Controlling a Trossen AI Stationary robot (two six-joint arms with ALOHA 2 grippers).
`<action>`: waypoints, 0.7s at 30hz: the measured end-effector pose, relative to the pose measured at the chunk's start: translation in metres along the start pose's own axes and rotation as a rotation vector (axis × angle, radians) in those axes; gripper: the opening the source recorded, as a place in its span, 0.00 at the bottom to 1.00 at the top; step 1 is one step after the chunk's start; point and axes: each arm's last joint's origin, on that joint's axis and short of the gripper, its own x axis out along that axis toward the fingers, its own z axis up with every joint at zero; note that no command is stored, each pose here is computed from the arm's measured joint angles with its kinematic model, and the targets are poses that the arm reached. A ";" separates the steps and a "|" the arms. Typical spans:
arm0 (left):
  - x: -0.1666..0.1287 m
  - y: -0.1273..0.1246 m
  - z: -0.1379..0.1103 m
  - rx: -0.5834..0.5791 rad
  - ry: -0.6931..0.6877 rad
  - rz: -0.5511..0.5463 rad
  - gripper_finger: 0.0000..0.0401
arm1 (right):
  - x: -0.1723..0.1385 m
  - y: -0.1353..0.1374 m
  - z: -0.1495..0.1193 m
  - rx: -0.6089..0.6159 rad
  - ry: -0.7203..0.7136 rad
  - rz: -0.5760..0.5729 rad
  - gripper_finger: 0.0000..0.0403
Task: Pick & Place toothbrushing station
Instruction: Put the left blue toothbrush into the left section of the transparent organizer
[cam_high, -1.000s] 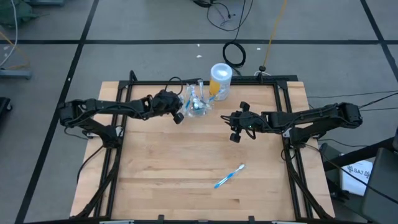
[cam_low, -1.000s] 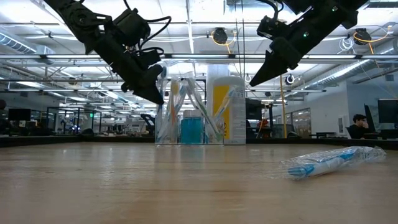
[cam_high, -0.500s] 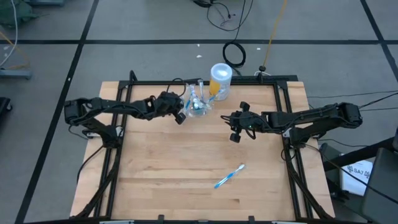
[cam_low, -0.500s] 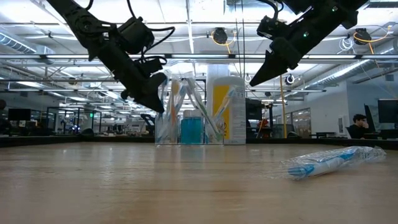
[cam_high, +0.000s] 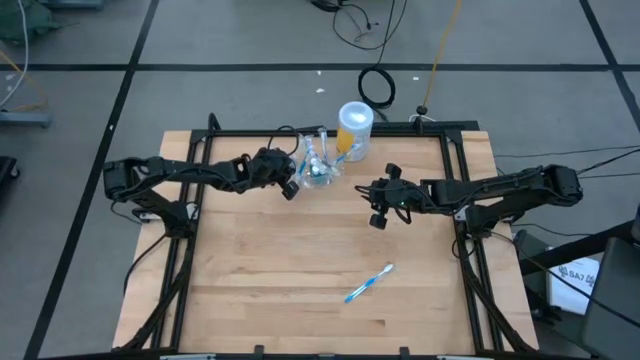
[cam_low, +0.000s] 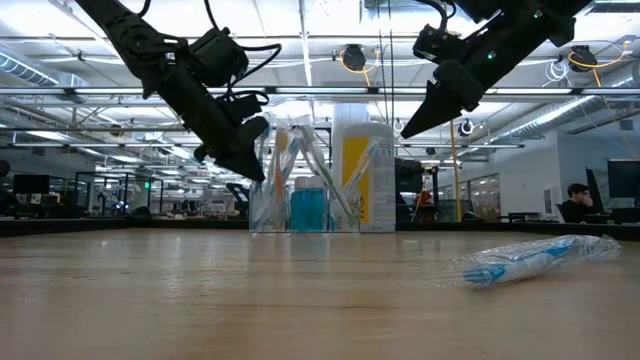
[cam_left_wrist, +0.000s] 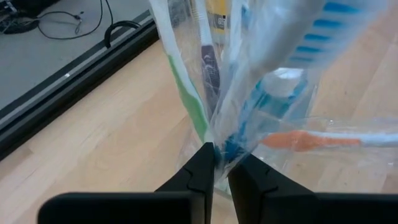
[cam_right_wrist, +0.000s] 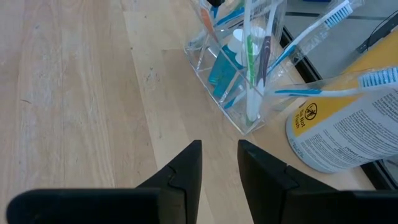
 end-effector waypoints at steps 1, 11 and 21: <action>0.000 -0.001 0.000 0.000 0.000 -0.001 0.11 | 0.000 0.000 0.000 0.000 0.000 0.000 0.23; -0.001 -0.004 -0.001 0.036 0.002 -0.009 0.12 | 0.000 0.000 0.000 0.001 -0.002 0.000 0.23; -0.001 -0.004 -0.001 0.073 0.003 -0.009 0.22 | 0.000 0.000 0.000 0.001 -0.002 0.000 0.23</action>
